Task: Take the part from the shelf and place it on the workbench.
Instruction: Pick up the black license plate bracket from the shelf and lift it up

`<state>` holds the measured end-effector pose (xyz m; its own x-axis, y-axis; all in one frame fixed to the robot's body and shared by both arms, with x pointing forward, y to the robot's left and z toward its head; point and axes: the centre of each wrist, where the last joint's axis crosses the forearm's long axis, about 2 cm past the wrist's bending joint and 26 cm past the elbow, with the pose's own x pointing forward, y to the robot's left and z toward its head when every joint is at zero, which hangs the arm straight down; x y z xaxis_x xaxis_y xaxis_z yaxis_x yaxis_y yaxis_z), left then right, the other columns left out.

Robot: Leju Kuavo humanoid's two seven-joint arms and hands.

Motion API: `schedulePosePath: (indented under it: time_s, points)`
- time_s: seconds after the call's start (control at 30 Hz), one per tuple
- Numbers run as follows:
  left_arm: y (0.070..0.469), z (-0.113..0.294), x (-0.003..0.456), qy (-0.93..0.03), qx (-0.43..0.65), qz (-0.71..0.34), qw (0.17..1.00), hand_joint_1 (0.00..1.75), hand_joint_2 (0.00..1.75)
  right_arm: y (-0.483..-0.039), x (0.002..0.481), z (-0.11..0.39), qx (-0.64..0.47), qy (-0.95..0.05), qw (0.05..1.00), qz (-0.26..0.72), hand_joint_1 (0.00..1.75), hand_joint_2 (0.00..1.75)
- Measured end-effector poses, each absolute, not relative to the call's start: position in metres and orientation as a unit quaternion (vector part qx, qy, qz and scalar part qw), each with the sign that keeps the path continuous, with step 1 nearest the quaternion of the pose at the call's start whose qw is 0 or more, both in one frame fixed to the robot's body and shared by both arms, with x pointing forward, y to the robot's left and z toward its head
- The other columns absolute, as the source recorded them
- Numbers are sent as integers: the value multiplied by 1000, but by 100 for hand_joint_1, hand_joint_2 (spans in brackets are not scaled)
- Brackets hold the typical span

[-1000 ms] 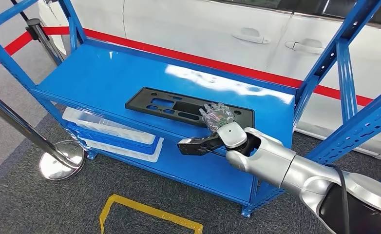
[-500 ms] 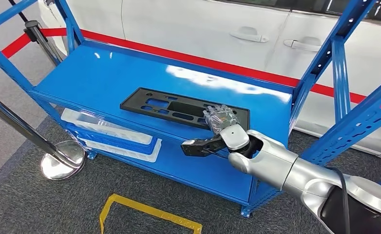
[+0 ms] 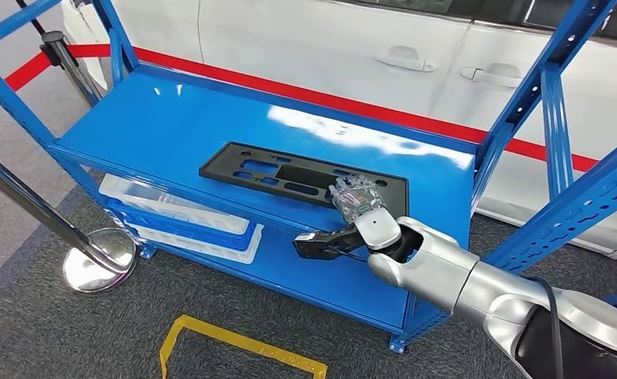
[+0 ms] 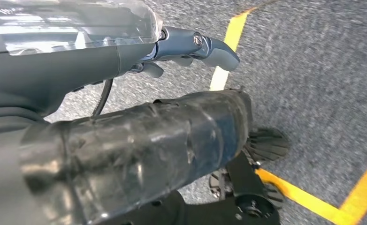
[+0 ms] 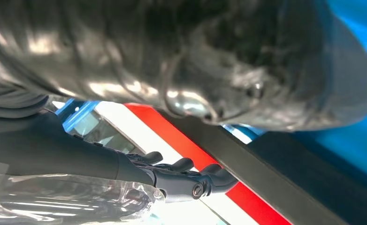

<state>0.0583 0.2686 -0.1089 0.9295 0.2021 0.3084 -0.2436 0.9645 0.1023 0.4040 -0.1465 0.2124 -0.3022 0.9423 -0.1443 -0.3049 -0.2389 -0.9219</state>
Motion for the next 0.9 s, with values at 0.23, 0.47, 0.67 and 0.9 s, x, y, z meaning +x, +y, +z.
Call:
schedulePosePath:
  time_s: [0.23,0.47,0.67,0.9]
  points:
    - [267,-109,58,-150,68,110,980,0,0,-152,401,197,-385,-418,456,685,0,44]
    - [263,-109,59,-150,65,108,981,0,0,-155,403,195,-391,-422,462,675,0,87]
    - [263,-109,58,-147,64,104,982,0,0,-157,403,191,-396,-419,465,672,0,175]
    - [262,-109,58,-145,64,98,983,0,0,-159,402,187,-404,-413,468,669,0,175]
